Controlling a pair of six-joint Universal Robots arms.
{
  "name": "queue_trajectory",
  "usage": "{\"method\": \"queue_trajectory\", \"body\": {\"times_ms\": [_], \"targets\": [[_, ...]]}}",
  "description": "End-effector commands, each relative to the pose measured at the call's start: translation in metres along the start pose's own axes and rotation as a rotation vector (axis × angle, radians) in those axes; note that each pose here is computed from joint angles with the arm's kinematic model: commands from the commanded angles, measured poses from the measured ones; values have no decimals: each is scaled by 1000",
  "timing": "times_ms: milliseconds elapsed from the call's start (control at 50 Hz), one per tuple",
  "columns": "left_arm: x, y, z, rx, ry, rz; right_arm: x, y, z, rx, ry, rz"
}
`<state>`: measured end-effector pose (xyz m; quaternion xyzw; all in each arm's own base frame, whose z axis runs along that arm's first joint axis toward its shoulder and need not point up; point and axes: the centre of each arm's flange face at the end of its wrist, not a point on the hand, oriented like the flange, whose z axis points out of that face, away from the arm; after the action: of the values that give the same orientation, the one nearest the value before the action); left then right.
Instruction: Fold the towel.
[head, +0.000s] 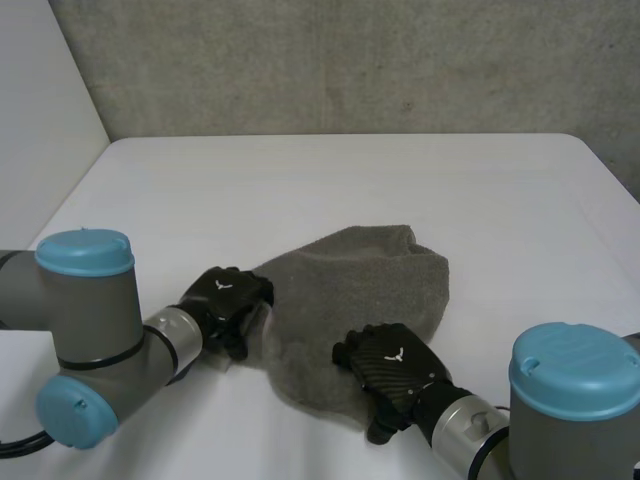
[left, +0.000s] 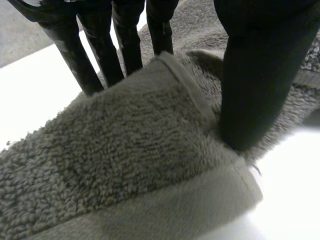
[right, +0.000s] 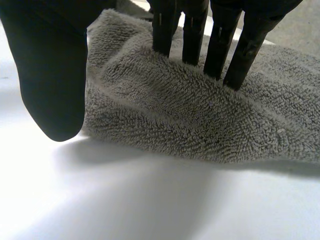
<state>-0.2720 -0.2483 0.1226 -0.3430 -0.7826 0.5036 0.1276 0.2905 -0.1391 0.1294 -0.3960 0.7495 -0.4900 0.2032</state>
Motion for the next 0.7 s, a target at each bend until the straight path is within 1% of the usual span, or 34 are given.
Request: {"method": "queue_trajectory", "body": {"times_ms": [20, 100, 240, 280, 300, 340, 360, 380, 400, 420, 440, 460, 480, 500, 520, 540, 560, 580, 600, 620, 640, 660, 680, 700], "targets": [[-5, -8, 8, 74, -27, 27, -2, 3, 11, 10, 22, -9], [-4, -10, 11, 103, -33, 41, -4, 7, 21, -5, 48, -19], [-2, -4, 15, 87, -27, 46, 5, 3, 30, 6, 120, -23], [-3, -5, 16, 91, -32, 46, 12, -8, 33, 51, 169, -26], [-6, -8, 17, 104, -40, 48, 12, -8, 33, 52, 169, -26], [-10, -15, 19, 132, -56, 54, 23, -31, 37, 134, 220, -45], [-14, -26, 22, 180, -79, 64, 23, -32, 37, 134, 220, -45], [-14, -26, 22, 180, -79, 64, 27, -50, 38, 193, 237, -59], [-20, -38, 25, 238, -109, 76, 27, -50, 38, 194, 237, -60], [-27, -56, 28, 319, -149, 92, 30, -69, 40, 250, 249, -80], [-27, -56, 28, 320, -150, 92, 36, -89, 43, 309, 270, -110], [-36, -77, 29, 417, -199, 109, 36, -90, 43, 310, 271, -110], [-36, -77, 29, 418, -199, 109, 45, -113, 45, 376, 304, -152], [-45, -103, 27, 535, -252, 127, 58, -139, 46, 444, 355, -202], [-56, -133, 22, 666, -310, 136, 58, -139, 46, 444, 355, -203], [-56, -133, 22, 667, -311, 136, 70, -164, 46, 516, 405, -260], [-64, -161, 15, 797, -360, 146, 82, -193, 43, 619, 470, -315], [-70, -187, 6, 925, -399, 161, 82, -194, 43, 620, 471, -316], [-70, -187, 5, 926, -400, 161, 92, -221, 36, 736, 538, -365], [-74, -210, -6, 1052, -435, 182, 92, -221, 36, 737, 539, -365], [-74, -210, -6, 1053, -435, 182, 99, -242, 29, 842, 597, -401], [-76, -227, -20, 1164, -469, 199, 103, -257, 21, 940, 638, -434], [-77, -242, -33, 1257, -495, 210, 104, -257, 21, 941, 638, -434], [-77, -242, -33, 1258, -496, 210, 105, -271, 11, 1018, 664, -449]]}}
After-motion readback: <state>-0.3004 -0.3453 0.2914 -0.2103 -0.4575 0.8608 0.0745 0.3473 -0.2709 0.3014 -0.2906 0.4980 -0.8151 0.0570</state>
